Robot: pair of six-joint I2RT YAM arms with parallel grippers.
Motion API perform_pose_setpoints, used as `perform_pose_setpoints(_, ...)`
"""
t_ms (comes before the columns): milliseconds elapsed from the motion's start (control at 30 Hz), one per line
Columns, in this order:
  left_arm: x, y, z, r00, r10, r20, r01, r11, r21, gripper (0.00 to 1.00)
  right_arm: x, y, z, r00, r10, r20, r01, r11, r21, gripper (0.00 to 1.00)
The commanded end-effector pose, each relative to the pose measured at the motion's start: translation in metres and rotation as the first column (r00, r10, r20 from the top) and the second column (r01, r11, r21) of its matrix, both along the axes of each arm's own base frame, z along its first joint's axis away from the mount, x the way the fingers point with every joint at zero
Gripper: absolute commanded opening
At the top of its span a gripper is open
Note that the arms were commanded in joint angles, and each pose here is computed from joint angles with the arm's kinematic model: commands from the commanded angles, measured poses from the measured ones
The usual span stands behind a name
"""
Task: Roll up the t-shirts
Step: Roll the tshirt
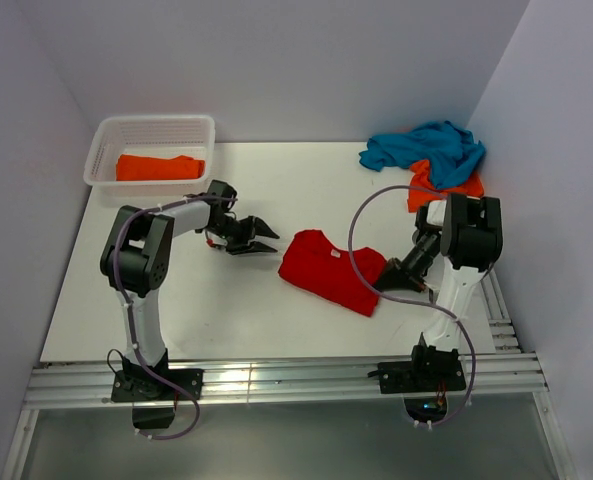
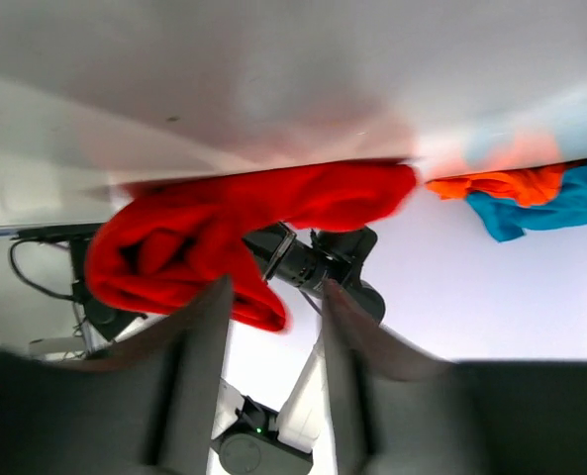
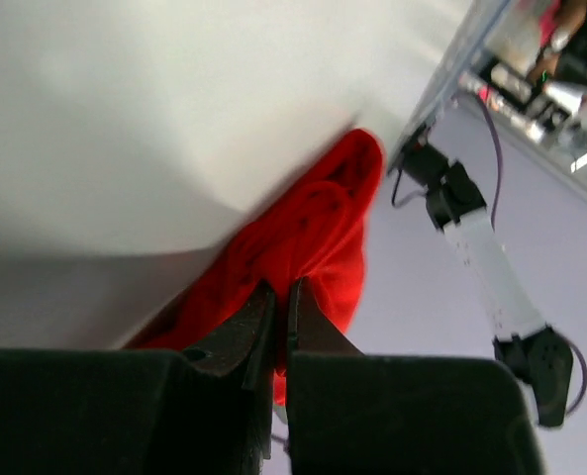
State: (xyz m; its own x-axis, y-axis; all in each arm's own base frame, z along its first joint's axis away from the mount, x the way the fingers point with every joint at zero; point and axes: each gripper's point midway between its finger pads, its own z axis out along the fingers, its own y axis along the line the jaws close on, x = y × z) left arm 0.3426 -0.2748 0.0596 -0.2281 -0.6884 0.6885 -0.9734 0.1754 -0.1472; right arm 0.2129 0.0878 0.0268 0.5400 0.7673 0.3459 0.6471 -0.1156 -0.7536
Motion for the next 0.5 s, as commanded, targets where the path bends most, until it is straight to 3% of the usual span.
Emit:
perform_pose_setpoints(0, -0.002, 0.012, -0.035, 0.998, 0.036, -0.059, -0.033, 0.998, 0.052, 0.48, 0.008, -0.040, -0.017, 0.974, 0.221, 0.040, -0.214, 0.968, -0.131, 0.04)
perform_pose_setpoints(133, -0.001, 0.010, -0.035, 0.999, 0.023, -0.040, -0.021, 0.999, 0.035, 0.56, 0.000, -0.039, -0.019, 0.969, 0.235, 0.075, -0.229, 0.969, -0.089, 0.11)
perform_pose_setpoints(167, -0.001, 0.010, -0.034, 0.999, 0.018, -0.038, -0.017, 0.999, 0.030, 0.56, 0.004, -0.039, -0.023, 0.964, 0.240, 0.116, -0.230, 0.969, -0.092, 0.36)
perform_pose_setpoints(200, 0.000, 0.009, -0.034, 0.999, 0.015, -0.033, -0.014, 1.000, 0.028, 0.56, 0.004, -0.038, -0.024, 0.959, 0.244, 0.143, -0.234, 0.969, -0.085, 0.39)
perform_pose_setpoints(233, 0.002, 0.009, -0.033, 1.000, 0.014, -0.021, -0.013, 1.000, 0.024, 0.56, 0.006, -0.038, -0.025, 0.949, 0.258, 0.182, -0.249, 0.966, -0.073, 0.53)
perform_pose_setpoints(267, 0.002, 0.008, -0.032, 1.000, 0.007, -0.011, -0.007, 1.000, 0.022, 0.56, 0.007, -0.038, -0.025, 0.945, 0.262, 0.194, -0.255, 0.965, -0.062, 0.76)
perform_pose_setpoints(467, 0.000, 0.008, -0.025, 0.999, -0.006, 0.034, 0.006, 1.000, 0.000, 0.56, 0.021, -0.055, -0.008, 0.923, 0.311, 0.228, -0.292, 0.950, -0.111, 0.79)
